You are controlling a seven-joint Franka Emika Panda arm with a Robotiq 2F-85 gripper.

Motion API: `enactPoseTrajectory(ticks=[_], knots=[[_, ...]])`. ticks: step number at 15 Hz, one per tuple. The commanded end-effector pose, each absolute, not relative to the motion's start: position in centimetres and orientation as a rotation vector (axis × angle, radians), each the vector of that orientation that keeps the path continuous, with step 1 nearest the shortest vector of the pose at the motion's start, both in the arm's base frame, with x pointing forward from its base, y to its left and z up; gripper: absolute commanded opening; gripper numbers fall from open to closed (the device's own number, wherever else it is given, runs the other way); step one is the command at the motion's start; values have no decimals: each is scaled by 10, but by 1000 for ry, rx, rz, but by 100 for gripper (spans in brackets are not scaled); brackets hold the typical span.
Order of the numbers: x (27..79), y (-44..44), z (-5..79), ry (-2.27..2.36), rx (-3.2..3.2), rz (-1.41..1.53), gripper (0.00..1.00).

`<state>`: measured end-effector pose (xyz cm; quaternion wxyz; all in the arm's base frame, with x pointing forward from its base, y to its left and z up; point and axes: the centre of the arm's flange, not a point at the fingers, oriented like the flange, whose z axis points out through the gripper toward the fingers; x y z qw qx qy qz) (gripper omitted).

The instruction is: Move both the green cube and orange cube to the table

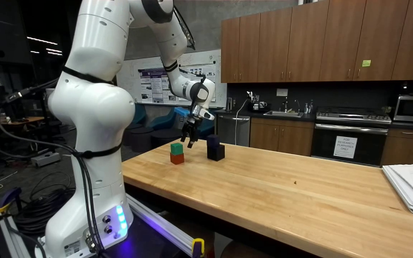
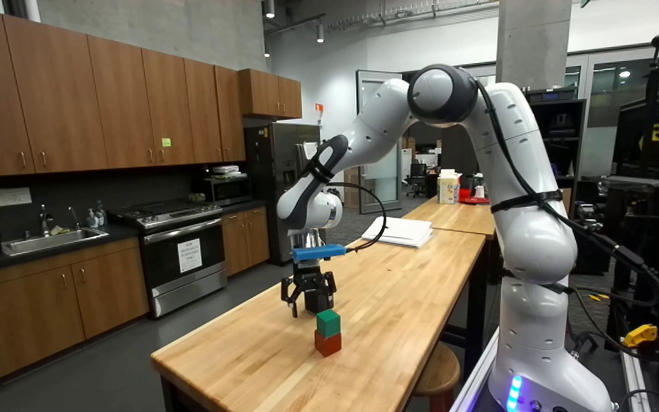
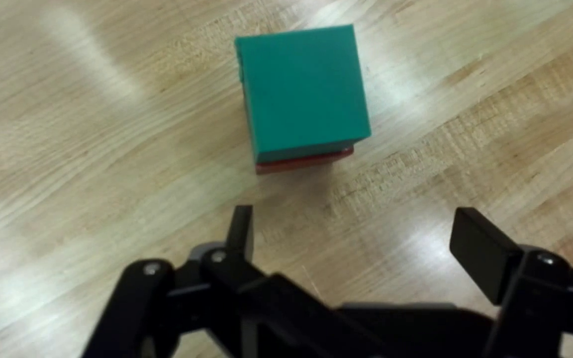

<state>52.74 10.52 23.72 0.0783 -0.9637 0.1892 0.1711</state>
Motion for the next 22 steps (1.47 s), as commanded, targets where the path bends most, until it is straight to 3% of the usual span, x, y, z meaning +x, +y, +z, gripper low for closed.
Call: enactPoseTrajectory(ticks=[1, 13, 22], knots=[[526, 110, 276, 541, -2952, 406, 100], [524, 115, 374, 187, -3178, 110, 100], [517, 109, 401, -39, -3311, 180, 100]])
